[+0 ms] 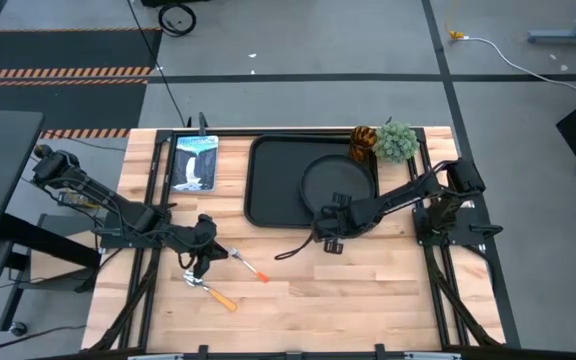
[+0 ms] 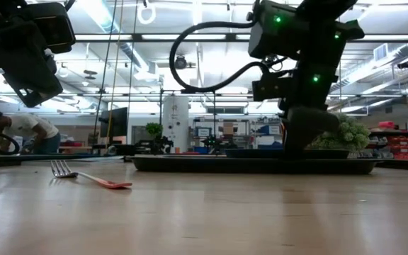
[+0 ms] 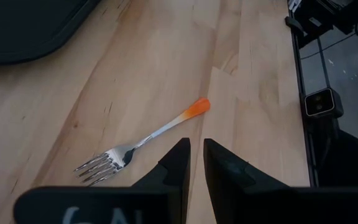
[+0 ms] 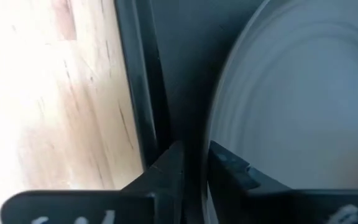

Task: Pick and place plate/cup/fork/spoon on tray
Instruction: Put the black plate on the black serving tray, then put the orange fork on the black serving tray to the left of the black plate

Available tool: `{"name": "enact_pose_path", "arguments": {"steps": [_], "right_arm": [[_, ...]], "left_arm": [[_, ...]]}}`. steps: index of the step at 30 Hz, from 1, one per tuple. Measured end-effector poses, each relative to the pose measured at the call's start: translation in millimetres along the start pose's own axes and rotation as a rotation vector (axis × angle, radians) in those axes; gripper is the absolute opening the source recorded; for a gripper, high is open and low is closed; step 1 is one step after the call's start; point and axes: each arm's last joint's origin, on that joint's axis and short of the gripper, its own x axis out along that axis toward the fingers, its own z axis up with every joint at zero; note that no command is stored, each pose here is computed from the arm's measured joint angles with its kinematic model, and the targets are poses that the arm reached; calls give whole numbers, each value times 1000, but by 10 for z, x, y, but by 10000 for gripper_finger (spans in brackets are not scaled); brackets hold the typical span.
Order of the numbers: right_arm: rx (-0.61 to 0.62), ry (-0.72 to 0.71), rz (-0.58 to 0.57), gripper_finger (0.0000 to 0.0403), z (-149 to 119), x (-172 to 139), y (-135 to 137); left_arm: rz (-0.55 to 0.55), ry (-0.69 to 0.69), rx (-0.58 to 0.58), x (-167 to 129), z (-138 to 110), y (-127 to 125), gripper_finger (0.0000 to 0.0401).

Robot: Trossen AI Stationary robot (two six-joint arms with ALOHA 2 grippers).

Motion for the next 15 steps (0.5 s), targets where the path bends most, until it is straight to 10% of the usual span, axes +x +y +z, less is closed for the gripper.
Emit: {"name": "enact_pose_path", "arguments": {"steps": [15], "right_arm": [[51, -77, 62, 111, 320, -323, 50]], "left_arm": [[-36, 38, 57, -4, -23, -19, 52]]}}
